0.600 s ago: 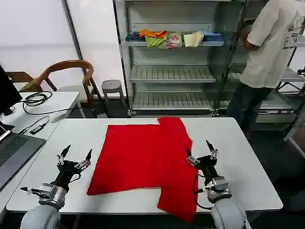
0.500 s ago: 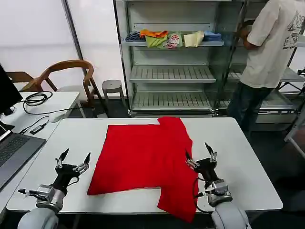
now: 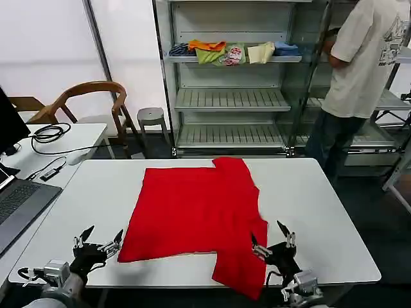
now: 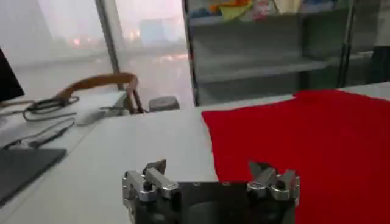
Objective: Fold and organize the clothes.
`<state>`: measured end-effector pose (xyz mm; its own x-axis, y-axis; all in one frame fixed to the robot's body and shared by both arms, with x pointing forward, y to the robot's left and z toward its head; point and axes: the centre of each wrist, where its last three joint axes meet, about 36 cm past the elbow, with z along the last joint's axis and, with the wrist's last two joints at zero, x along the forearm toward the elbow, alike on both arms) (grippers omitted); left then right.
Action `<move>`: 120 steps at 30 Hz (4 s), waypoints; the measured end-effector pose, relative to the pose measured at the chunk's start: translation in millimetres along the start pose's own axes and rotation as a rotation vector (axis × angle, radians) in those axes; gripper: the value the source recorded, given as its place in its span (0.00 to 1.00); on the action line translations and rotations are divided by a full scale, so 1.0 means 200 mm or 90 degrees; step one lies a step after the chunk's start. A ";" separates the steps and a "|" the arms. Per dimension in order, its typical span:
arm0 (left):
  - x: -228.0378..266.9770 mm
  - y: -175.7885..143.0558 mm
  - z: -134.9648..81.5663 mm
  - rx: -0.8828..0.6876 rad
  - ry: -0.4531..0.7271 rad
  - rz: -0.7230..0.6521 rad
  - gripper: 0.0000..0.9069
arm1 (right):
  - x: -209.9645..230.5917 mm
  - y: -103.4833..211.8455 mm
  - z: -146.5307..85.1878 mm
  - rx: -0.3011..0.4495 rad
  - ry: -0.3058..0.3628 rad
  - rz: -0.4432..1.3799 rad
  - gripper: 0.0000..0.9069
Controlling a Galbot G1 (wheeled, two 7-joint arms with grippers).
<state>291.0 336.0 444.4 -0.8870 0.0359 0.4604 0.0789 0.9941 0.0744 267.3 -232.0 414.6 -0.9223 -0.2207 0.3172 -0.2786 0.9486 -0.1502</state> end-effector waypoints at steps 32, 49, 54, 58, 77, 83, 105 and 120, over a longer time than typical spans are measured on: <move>-0.03 -0.04 0.08 0.039 0.082 0.029 1.00 | 0.14 0.04 0.15 -0.023 0.089 -0.021 1.00; -0.07 -0.04 0.13 0.028 0.096 0.025 0.03 | 0.13 0.09 0.19 -0.036 0.100 -0.042 0.08; -0.08 -0.05 0.15 0.025 0.096 0.025 0.01 | 0.13 0.10 0.19 -0.042 0.105 -0.046 0.00; -0.08 -0.06 0.16 0.025 0.096 0.028 0.01 | 0.13 0.11 0.18 -0.048 0.107 -0.049 0.00; -0.07 -0.11 0.12 0.026 0.056 0.056 0.00 | 0.11 0.09 0.10 -0.055 0.079 -0.060 0.00; -0.08 -0.07 0.05 0.029 0.021 0.062 0.00 | 0.05 0.03 0.03 -0.060 0.057 -0.050 0.00; -0.32 0.02 -0.06 0.101 -0.063 0.100 0.00 | -0.42 -0.06 -0.21 -0.047 -0.022 -0.047 0.00; -0.58 0.10 -0.08 0.127 -0.073 0.089 0.00 | -0.75 -0.11 -0.26 -0.018 -0.030 -0.042 0.00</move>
<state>403.3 351.0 405.9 -0.9204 0.1740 0.3500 0.1226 0.9788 -0.1642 425.4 -207.5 418.9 -0.9140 -0.2926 0.2811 -0.3318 0.9377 -0.1030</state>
